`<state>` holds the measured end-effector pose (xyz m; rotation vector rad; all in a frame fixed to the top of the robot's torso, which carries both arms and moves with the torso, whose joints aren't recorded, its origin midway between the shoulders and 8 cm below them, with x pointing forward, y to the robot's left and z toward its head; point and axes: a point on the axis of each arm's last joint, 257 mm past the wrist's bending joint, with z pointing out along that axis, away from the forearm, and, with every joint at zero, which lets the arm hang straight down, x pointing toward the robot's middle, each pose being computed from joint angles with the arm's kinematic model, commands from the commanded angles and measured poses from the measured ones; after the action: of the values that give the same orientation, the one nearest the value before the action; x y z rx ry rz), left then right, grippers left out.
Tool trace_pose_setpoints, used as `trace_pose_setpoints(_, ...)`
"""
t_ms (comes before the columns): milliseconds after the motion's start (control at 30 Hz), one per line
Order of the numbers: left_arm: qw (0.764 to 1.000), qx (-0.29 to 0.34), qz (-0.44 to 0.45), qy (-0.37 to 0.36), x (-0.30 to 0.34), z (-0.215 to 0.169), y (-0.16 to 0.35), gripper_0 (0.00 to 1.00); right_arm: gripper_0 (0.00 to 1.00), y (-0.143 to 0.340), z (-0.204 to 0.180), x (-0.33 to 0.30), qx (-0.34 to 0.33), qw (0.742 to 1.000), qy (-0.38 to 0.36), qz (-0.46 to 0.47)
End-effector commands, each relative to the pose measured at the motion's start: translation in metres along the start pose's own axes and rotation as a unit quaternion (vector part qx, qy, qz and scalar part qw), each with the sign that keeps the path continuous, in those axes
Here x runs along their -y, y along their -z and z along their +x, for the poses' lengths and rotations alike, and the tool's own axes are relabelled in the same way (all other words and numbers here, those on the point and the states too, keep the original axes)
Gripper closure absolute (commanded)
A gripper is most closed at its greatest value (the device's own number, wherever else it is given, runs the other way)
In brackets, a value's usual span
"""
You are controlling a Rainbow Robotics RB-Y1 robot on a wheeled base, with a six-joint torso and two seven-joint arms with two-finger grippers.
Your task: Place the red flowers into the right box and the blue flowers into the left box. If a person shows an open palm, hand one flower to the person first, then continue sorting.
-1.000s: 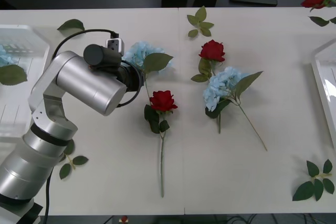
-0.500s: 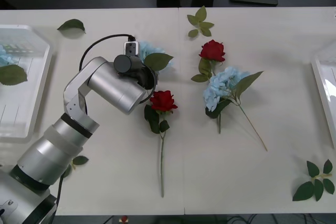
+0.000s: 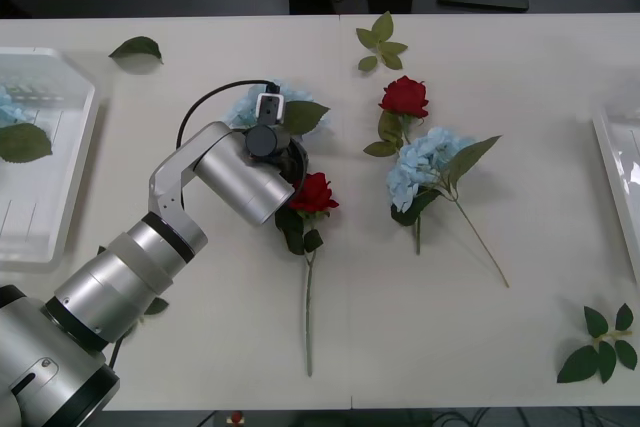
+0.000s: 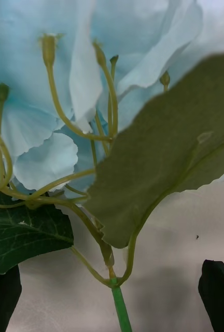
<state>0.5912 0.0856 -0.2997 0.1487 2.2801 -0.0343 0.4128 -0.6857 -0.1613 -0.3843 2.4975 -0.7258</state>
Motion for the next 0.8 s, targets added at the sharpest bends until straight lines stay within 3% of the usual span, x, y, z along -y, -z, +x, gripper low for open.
trace_pose_setpoints(33,1.0,0.014,0.005,-0.023,0.008,-0.014,0.003,0.39,1.0,0.01,0.011,0.031,-0.01,0.999,0.033,0.042)
trace_pose_setpoints(100,1.0,0.013,0.005,-0.025,0.008,-0.012,0.003,0.86,1.0,0.008,0.018,0.035,-0.014,0.998,0.039,0.054)
trace_pose_setpoints(133,1.0,0.013,0.005,-0.026,0.008,-0.012,0.003,0.97,1.0,0.007,0.02,0.036,-0.017,0.997,0.042,0.056)
trace_pose_setpoints(167,1.0,0.012,0.005,-0.026,0.007,-0.012,0.002,1.0,1.0,0.004,0.024,0.037,-0.02,0.997,0.047,0.062)
trace_pose_setpoints(433,1.0,0.015,0.006,-0.021,0.006,-0.016,0.004,1.0,1.0,-0.024,0.037,0.034,-0.025,0.993,0.079,0.086)
trace_pose_setpoints(633,0.999,0.03,0.005,0.016,-0.011,-0.052,0.026,1.0,1.0,-0.039,0.041,0.026,-0.023,0.99,0.097,0.097)
trace_pose_setpoints(700,0.999,0.035,0.008,0.026,-0.02,-0.066,0.037,1.0,0.95,-0.04,0.043,0.025,-0.025,0.99,0.1,0.099)
trace_pose_setpoints(800,0.999,0.04,0.003,0.036,-0.048,-0.091,0.06,1.0,0.66,-0.044,0.042,0.021,-0.022,0.99,0.1,0.101)
